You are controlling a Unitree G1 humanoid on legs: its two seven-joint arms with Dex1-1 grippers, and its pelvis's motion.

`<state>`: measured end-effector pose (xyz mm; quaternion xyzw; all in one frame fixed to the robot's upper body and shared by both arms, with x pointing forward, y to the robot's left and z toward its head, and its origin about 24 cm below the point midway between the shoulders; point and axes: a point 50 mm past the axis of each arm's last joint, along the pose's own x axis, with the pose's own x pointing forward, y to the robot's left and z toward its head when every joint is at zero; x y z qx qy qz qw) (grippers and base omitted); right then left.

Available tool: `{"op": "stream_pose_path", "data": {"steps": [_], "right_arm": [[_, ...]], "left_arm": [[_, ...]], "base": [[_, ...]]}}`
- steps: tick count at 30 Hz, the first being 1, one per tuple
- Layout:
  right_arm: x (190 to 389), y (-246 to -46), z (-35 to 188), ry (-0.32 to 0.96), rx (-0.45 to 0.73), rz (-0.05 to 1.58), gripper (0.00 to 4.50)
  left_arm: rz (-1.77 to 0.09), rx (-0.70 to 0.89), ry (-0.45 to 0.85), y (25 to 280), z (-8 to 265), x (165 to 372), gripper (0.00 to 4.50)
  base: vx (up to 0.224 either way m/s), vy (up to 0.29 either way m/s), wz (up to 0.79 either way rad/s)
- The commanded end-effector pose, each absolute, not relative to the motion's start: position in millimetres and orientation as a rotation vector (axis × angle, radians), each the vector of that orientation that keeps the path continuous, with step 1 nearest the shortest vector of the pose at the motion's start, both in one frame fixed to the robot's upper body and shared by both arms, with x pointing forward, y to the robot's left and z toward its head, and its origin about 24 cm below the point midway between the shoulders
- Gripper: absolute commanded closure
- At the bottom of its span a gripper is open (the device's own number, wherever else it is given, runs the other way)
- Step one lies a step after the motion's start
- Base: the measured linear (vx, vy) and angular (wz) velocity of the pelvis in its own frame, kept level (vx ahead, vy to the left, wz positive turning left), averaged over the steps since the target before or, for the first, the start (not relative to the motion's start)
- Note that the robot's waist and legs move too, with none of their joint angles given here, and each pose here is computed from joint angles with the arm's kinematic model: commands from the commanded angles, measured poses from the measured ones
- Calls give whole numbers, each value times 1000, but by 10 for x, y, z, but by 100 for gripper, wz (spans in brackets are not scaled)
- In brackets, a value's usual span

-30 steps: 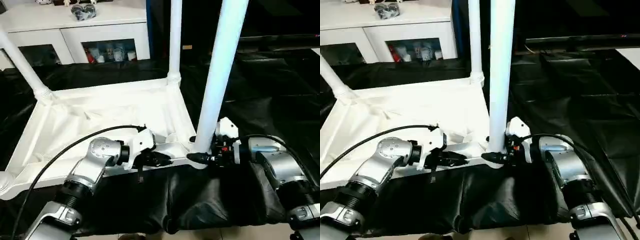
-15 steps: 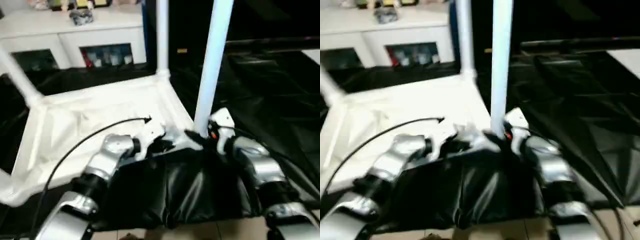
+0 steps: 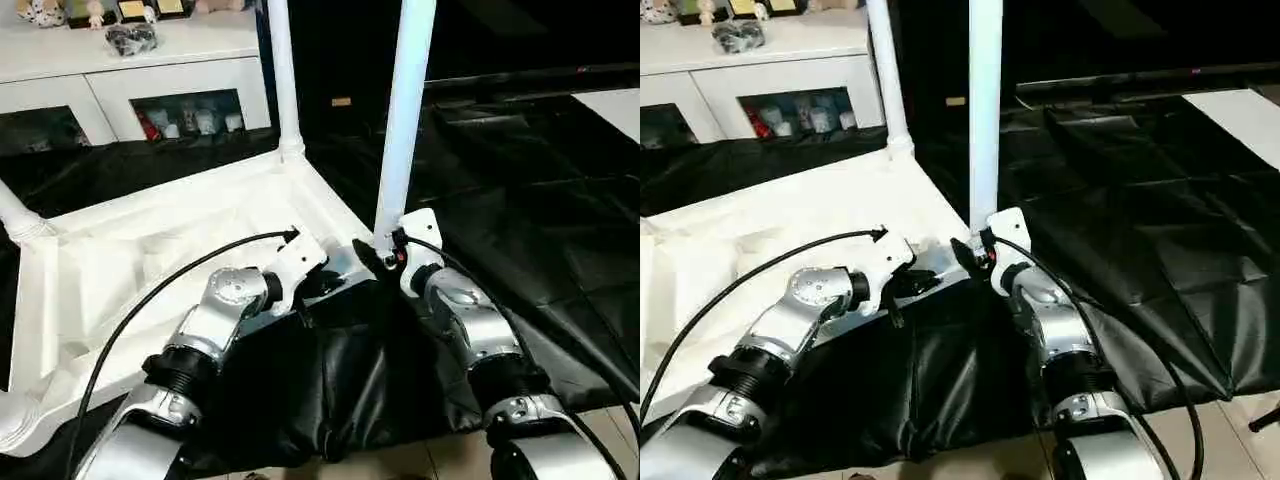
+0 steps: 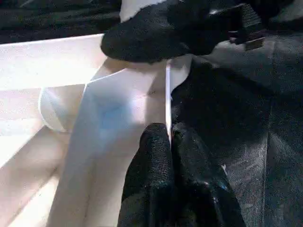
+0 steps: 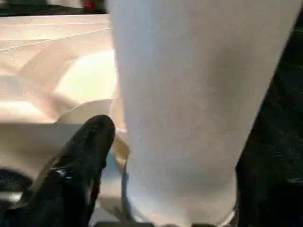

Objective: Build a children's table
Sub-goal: Rotate leg to tighten

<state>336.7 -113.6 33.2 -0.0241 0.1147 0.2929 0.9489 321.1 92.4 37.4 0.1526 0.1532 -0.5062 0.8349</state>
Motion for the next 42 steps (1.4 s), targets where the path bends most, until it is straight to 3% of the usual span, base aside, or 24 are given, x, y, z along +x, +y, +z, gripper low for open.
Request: {"op": "stream_pose_path", "data": {"steps": [1,3,5,10,13,20,24,42], "right_arm": [[3179,-726,219,280,-72,871,40],[3171,-806,226,272,-106,900,10],[3158,-988,253,261,-172,951,5],[3127,-1131,298,262,-186,1027,2],[3034,-1331,379,294,-183,1181,2],[2972,-1469,410,351,-186,1285,2],[2965,-1537,481,374,-101,1326,2],[2974,-1587,478,409,-104,1331,156]], "left_arm": [[-1200,325,196,669,577,3177,450],[-1239,331,195,702,576,3147,450],[-1282,342,199,793,578,3119,450],[-1302,355,209,885,580,3114,450],[-1341,367,223,1032,595,3090,450],[-1374,366,236,1131,606,3059,450],[-1400,363,249,1195,609,3032,450],[-1416,359,272,1248,589,2994,450]], "base": [[0,0,0],[27,-3,0],[54,-6,1],[0,0,0],[0,0,0],[0,0,0],[0,0,0],[0,0,0]]}}
